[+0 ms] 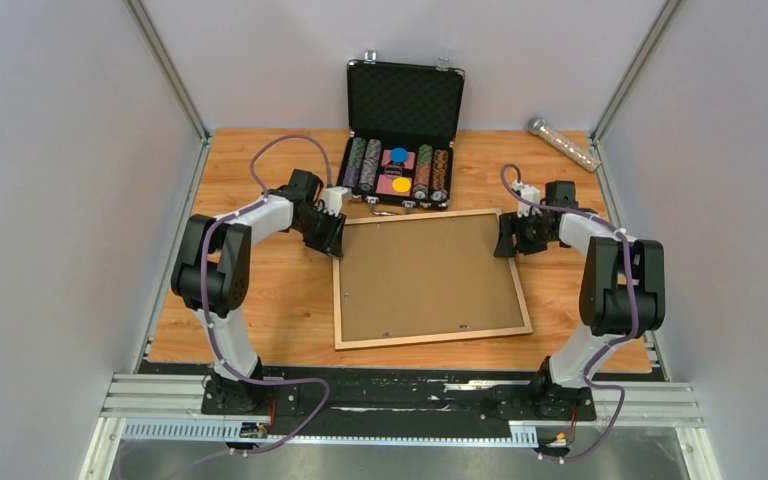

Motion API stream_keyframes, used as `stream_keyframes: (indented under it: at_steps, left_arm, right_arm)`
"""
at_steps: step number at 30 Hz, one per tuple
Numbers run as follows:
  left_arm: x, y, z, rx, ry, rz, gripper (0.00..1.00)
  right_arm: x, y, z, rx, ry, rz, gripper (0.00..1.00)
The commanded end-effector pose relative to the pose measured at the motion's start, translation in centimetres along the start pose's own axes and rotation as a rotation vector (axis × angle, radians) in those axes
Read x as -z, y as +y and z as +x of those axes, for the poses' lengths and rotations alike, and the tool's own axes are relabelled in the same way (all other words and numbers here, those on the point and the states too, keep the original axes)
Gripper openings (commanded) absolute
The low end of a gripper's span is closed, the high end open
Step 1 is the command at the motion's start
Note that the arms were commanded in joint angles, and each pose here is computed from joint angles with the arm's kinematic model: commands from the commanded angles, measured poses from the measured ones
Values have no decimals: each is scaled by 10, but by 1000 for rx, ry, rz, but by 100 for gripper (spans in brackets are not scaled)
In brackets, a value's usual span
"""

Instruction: Put the photo into the frame

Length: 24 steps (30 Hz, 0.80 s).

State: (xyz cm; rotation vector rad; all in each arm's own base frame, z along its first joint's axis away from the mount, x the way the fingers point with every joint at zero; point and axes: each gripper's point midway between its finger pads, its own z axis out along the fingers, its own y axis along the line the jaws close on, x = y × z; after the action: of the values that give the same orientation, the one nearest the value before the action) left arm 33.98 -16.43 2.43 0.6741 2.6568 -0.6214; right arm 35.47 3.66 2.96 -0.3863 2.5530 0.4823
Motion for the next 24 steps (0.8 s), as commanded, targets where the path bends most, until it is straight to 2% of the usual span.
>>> stream_keyframes:
  at_steps: [1, 8, 24]
  left_arm:
    - [-11, 6, -2, -31, 2, 0, 13]
    - [-12, 6, -2, -25, 3, -2, 8]
    - [-10, 6, -1, -26, 2, -11, 5]
  right_arm:
    - [-4, 4, -17, 21, -34, -22, 61]
    - [-7, 4, -17, 26, -28, -23, 61]
    - [-5, -5, -5, 155, 0, 16, 61]
